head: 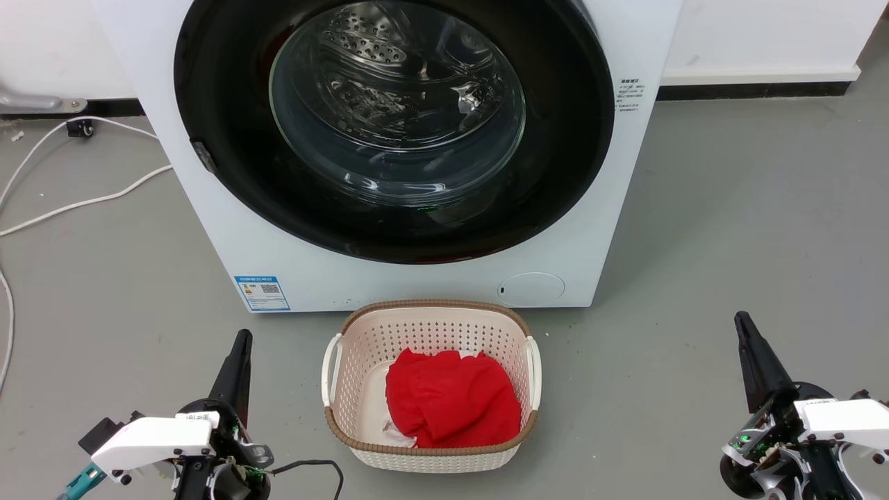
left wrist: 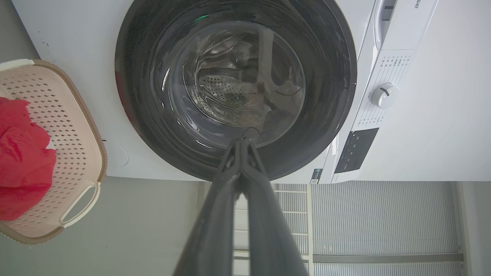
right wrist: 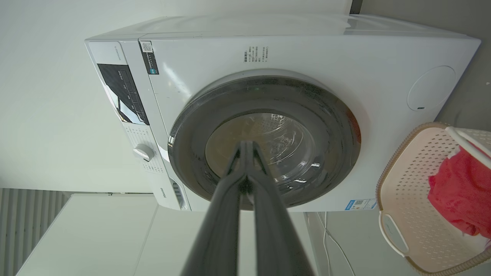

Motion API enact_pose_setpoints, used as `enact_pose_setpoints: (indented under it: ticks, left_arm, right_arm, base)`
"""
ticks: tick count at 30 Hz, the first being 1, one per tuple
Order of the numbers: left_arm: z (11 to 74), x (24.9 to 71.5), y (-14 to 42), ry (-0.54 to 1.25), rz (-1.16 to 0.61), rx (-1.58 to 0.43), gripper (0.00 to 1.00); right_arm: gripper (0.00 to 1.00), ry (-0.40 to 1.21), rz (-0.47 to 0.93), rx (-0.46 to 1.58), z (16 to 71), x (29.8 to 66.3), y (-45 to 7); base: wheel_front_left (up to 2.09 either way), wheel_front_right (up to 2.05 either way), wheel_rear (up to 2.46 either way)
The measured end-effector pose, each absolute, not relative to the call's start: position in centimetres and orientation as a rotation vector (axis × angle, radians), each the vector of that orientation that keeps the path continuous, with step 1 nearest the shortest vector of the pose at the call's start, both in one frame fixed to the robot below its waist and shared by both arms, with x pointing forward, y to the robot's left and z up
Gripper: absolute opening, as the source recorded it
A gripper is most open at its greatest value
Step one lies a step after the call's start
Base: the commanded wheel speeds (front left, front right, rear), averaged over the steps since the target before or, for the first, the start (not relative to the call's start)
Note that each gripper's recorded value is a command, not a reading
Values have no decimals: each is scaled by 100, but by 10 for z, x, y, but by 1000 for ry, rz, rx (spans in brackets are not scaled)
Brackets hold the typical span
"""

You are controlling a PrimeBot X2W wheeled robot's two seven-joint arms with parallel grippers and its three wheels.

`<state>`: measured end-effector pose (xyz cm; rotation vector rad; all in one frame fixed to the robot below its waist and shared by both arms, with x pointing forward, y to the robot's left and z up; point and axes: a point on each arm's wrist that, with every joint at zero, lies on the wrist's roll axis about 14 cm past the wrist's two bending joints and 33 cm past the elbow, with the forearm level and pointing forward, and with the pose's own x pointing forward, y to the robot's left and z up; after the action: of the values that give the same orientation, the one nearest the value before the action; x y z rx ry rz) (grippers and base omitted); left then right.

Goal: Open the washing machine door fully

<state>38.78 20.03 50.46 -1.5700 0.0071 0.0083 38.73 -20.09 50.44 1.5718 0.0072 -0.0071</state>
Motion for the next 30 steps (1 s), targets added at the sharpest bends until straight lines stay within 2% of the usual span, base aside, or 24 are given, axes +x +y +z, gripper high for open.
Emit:
enact_pose_setpoints:
  ticks: [30]
  left_arm:
    - [505, 388, 200, 9, 6, -1571, 0]
  right_arm:
    - [0, 7, -8, 1571, 504, 387, -201]
  base:
    - [0, 0, 0]
